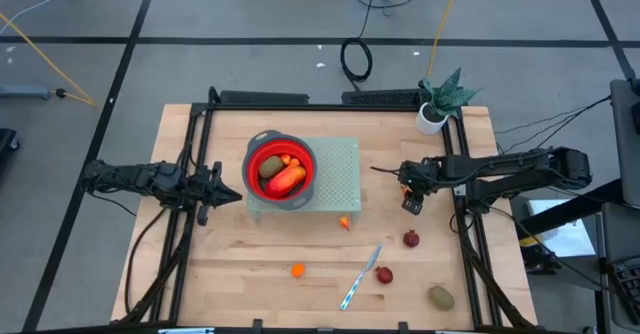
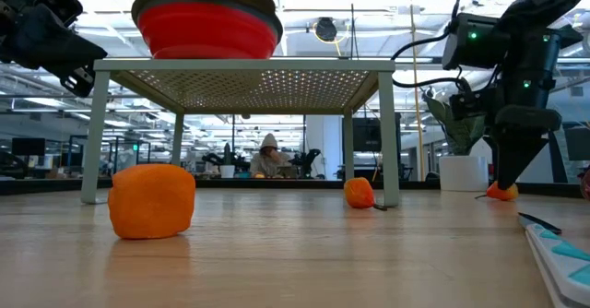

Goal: Pick & Place Fruit
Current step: Put the orange pear into the red strainer bowl on the shelf

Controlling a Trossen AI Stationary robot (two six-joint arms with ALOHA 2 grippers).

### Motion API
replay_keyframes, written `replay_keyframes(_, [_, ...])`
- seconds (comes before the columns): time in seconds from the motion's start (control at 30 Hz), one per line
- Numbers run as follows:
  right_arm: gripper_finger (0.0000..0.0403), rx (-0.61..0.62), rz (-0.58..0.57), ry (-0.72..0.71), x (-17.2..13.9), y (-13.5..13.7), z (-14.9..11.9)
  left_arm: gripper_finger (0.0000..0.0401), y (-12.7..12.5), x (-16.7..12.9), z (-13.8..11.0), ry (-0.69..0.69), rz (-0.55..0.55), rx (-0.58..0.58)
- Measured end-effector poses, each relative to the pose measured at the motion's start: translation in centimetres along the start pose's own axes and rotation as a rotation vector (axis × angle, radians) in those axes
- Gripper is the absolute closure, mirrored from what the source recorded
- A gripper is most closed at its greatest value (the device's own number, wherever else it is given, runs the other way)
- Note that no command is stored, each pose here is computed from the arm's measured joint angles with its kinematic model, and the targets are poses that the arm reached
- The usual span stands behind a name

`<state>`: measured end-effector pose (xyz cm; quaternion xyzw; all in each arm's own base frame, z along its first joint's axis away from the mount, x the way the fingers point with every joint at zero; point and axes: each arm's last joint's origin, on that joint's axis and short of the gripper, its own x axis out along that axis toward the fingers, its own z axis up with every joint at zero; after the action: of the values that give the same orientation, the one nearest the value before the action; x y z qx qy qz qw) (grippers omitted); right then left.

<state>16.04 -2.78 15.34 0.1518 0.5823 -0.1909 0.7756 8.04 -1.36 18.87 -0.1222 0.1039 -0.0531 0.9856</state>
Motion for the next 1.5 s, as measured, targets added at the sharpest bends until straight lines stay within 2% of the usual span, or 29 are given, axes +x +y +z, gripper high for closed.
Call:
replay_keyframes(0.23, [0.021,0.009,0.005,-0.013,0.9,-0.1,-0.6,0.0399,0.0,0.0,0.0,0.0,0.0,0.003])
replay_keyframes(0.37, [0.0221,0.046,0.011,-0.044,1.1,-0.1,-0.5,0.039,0.0,0.0,0.0,0.0,0.0,0.002])
replay_keyframes(0.77, [0.0291,0.064,0.018,-0.044,1.1,-0.1,-0.5,0.0397,0.0,0.0,0.0,0.0,0.0,0.001])
replay_keyframes(0.9, [0.0302,0.148,0.032,-0.061,1.1,0.0,-0.3,0.0387,0.0,0.0,0.0,0.0,0.0,0.0])
replay_keyframes(1.2, [0.0301,0.306,0.271,-0.133,0.1,0.8,0.7,0.0399,0.0,0.0,0.0,0.004,0.001,0.003])
replay_keyframes(1.5, [0.0302,0.362,0.535,-0.336,-2.8,1.4,2.0,0.0381,0.2,0.0,-0.6,0.06,0.017,-0.003])
